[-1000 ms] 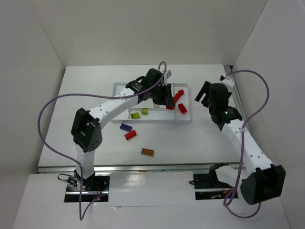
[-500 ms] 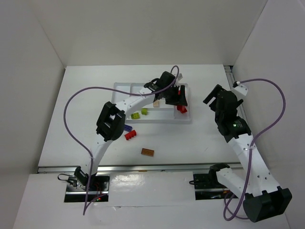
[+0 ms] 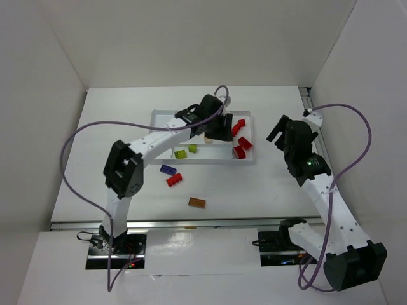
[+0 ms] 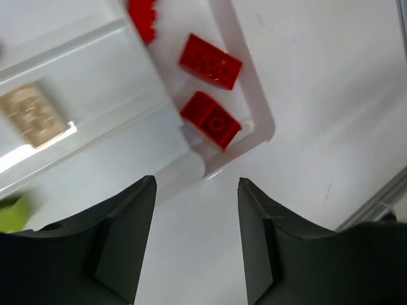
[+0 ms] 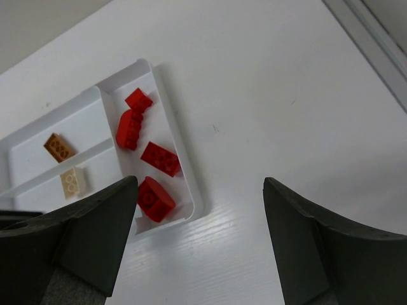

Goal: Sort the legos into containers by color

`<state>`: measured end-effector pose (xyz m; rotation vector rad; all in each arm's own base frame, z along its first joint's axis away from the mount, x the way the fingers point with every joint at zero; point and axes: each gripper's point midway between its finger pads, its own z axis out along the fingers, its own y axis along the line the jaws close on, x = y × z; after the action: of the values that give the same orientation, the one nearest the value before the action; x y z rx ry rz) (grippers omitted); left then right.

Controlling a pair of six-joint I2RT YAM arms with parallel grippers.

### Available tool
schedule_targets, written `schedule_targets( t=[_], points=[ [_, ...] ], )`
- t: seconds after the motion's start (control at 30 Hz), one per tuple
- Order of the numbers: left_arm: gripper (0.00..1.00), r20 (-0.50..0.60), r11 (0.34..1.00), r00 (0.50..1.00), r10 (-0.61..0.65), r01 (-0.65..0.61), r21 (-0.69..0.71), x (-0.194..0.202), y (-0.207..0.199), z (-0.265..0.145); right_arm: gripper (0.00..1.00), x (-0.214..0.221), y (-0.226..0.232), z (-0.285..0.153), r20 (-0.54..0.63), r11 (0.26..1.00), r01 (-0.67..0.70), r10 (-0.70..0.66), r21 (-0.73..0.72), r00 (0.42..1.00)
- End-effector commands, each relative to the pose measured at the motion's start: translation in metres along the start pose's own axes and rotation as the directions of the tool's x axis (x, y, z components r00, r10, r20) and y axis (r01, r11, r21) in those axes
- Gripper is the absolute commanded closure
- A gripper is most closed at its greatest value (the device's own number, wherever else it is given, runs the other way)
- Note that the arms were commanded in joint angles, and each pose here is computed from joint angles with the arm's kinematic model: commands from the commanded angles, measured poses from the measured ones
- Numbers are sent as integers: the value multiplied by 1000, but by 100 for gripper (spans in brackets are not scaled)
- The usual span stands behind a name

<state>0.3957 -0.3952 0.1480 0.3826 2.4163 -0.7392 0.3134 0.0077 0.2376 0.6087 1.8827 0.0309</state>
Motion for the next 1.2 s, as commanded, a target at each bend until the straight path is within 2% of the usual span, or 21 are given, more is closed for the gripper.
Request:
schedule_targets(
  t=[0.0,0.03,0.07,0.13,0.17,0.27,0.4,0.47,0.6,0.67,0.8,0.97,1.17],
  points=[
    [36,145,986,985,93,-71,-150,-27,12,-85,14,11,8,10,-44,999,34,-36,-36,998],
    [36,95,975,989,115,-94,-200,1,27,-86,14,11,13,9,-46,997,39,-42,-63,998],
    [34,96,959,985,140,-111,-259,9,37,-98,14,14,14,11,-59,997,43,-47,-67,997],
    [28,32,942,989,145,-128,-310,44,57,-124,14,17,19,13,-71,995,41,-47,-88,996],
    [20,10,931,991,135,-123,-344,56,67,-131,14,20,18,15,-79,995,54,-61,-84,995],
    [9,-80,907,994,77,-103,-409,107,93,-150,14,19,25,17,-78,993,48,-56,-109,995],
    [5,-135,895,991,7,-67,-441,152,110,-150,14,28,33,23,-115,989,50,-67,-139,991],
    [5,-142,878,990,-14,-56,-476,165,121,-148,14,28,33,23,-115,989,50,-67,-139,991],
    [8,-138,839,990,-3,-73,-539,161,134,-145,14,25,36,22,-112,987,46,-64,-151,992],
    [10,-175,821,984,-10,-92,-564,168,141,-138,14,22,36,20,-105,987,44,-60,-155,993],
    [18,-220,821,975,-2,-124,-557,172,144,-120,14,20,37,18,-99,987,32,-48,-158,994],
    [20,-262,817,965,-6,-147,-558,181,149,-108,14,20,37,18,-99,987,32,-48,-158,994],
    [34,-279,819,960,-22,-143,-556,187,150,-100,14,21,35,20,-102,989,35,-50,-146,994]
  ],
)
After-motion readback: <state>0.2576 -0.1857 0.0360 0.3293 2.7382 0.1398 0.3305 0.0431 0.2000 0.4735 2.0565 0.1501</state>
